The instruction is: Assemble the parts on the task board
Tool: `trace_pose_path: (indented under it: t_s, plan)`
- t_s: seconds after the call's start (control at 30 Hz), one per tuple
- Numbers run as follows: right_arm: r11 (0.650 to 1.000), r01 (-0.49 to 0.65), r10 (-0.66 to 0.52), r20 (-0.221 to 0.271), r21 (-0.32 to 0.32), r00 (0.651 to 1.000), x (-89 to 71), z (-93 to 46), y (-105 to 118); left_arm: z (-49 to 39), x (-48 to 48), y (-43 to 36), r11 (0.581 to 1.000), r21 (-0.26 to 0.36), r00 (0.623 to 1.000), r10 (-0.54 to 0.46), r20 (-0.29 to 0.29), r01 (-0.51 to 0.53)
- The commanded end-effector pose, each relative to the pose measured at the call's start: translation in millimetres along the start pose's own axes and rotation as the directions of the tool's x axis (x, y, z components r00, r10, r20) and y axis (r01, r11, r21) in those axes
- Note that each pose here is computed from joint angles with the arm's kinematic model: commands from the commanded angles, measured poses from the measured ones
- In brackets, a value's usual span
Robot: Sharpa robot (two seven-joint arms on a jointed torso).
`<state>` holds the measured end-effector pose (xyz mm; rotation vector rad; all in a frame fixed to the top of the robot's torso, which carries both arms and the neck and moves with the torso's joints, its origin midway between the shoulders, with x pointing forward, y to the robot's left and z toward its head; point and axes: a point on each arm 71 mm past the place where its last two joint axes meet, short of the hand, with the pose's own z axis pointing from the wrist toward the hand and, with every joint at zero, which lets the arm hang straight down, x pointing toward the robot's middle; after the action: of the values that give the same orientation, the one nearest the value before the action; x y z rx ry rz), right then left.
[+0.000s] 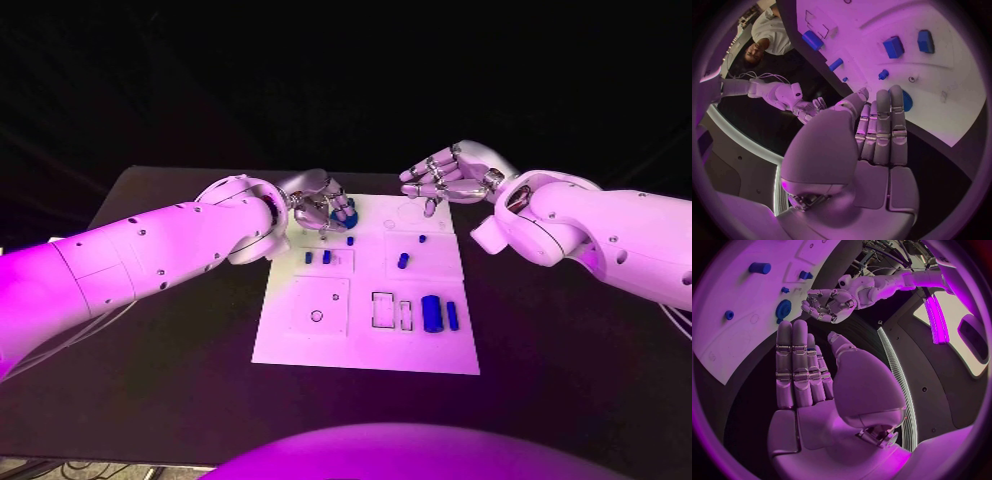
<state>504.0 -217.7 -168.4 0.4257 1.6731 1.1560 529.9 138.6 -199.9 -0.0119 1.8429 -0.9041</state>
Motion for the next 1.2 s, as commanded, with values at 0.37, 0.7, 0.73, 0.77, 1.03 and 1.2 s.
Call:
trace_pose_path:
  t_s: [0.37, 0.7, 0.73, 0.77, 1.03, 1.2]
  plan:
    - [1.000, 0.005, -0.005, -0.016, -0.016, 1.000, 4.0, 1.2, 1.8, 19.1, 15.6, -8.4, 0.957, 0.029, 0.957, 0.290, -0.026, -0.289]
    - [1.000, 0.005, -0.006, -0.015, -0.017, 1.000, 4.2, 1.2, 2.1, 25.6, 27.6, -9.4, 0.938, 0.018, 0.934, 0.345, -0.093, -0.345]
    - [1.000, 0.005, -0.006, -0.015, -0.017, 1.000, 4.2, 1.1, 2.1, 25.8, 28.3, -9.6, 0.938, 0.018, 0.933, 0.347, -0.097, -0.347]
    - [1.000, 0.005, -0.006, -0.015, -0.017, 1.000, 4.2, 1.1, 2.1, 25.9, 29.0, -9.8, 0.937, 0.018, 0.932, 0.348, -0.101, -0.348]
    - [1.000, 0.005, -0.006, -0.015, -0.017, 1.000, 4.5, 1.6, 2.2, 27.1, 33.3, -10.1, 0.934, 0.011, 0.927, 0.355, -0.119, -0.356]
    - [1.000, 0.005, -0.006, -0.015, -0.018, 1.000, 4.7, 1.7, 2.4, 27.8, 35.8, -8.2, 0.930, -0.005, 0.923, 0.364, -0.126, -0.368]
